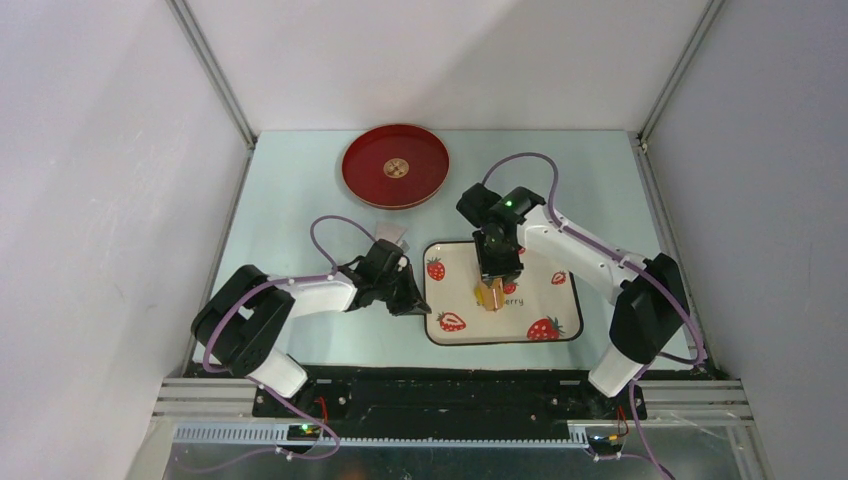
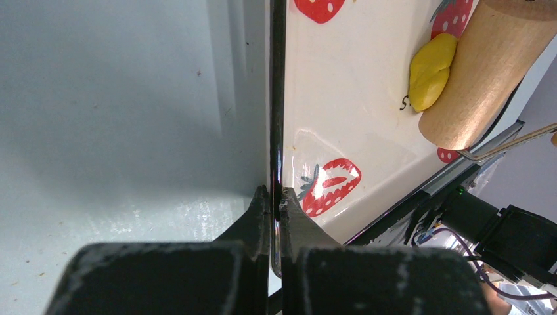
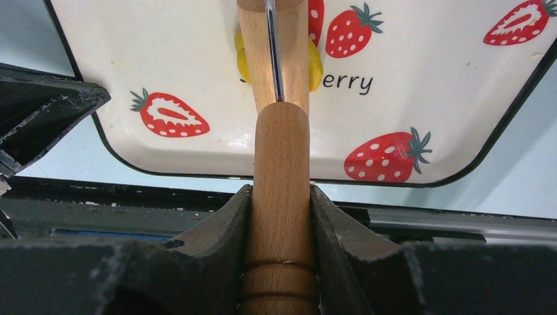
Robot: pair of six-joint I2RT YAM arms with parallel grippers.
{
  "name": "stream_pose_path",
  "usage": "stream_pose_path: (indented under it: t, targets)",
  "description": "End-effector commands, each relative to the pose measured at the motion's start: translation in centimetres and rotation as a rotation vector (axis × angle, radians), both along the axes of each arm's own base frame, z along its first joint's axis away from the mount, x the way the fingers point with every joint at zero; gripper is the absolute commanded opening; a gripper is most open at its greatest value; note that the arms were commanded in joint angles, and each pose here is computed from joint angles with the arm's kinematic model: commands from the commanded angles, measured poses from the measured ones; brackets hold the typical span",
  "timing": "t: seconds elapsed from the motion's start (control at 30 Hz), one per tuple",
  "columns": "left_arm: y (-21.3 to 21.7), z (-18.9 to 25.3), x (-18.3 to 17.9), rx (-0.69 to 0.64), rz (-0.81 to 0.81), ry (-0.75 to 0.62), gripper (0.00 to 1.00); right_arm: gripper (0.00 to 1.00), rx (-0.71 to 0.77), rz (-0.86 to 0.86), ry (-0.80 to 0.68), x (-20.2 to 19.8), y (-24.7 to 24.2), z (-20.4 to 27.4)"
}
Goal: Roll out the dumpling wrappers from the dough
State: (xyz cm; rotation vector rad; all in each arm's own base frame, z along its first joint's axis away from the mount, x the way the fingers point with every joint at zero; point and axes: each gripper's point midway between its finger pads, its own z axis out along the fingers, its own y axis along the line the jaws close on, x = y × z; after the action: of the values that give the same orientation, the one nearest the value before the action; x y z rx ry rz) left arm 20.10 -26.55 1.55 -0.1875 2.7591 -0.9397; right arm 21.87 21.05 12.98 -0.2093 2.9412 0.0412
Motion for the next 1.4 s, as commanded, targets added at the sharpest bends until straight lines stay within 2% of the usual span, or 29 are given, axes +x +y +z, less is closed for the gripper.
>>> stream_pose_path:
  t: [0.0,0.47,0.77,0.9,1.07,1.23,1.37]
  targets:
    - [2.2,-3.0,-1.8,0.128,0.008,0.072,0.0,0.0,0.174,0.042,0.102,-1.3,5.7,-2.1]
    - [2.2,-3.0,-1.8,0.129,0.008,0.073,0.0,0.0,0.14,0.075,0.162,-2.7,6.7,-5.2]
    - [2.2,-3.0,-1.8,0.128,0.007,0.072,0.0,0.0,0.05,0.099,0.193,-3.9,6.4,-8.1]
    - [2.2,-3.0,-1.8,0.128,0.008,0.073,0.0,0.0,0.054,0.093,0.181,-3.8,6.2,-7.8]
    - [2.3,-3.0,-1.9,0.129,0.009,0.072,0.0,0.0,0.252,0.052,0.134,-2.4,6.6,-3.5]
    - [2.2,-2.9,-1.8,0.127,0.009,0.071,0.0,0.0,0.442,-0.025,0.079,-0.1,4.3,1.4]
    - [2.2,-3.0,-1.8,0.127,0.008,0.072,0.0,0.0,0.529,-0.069,0.051,0.8,2.0,4.1]
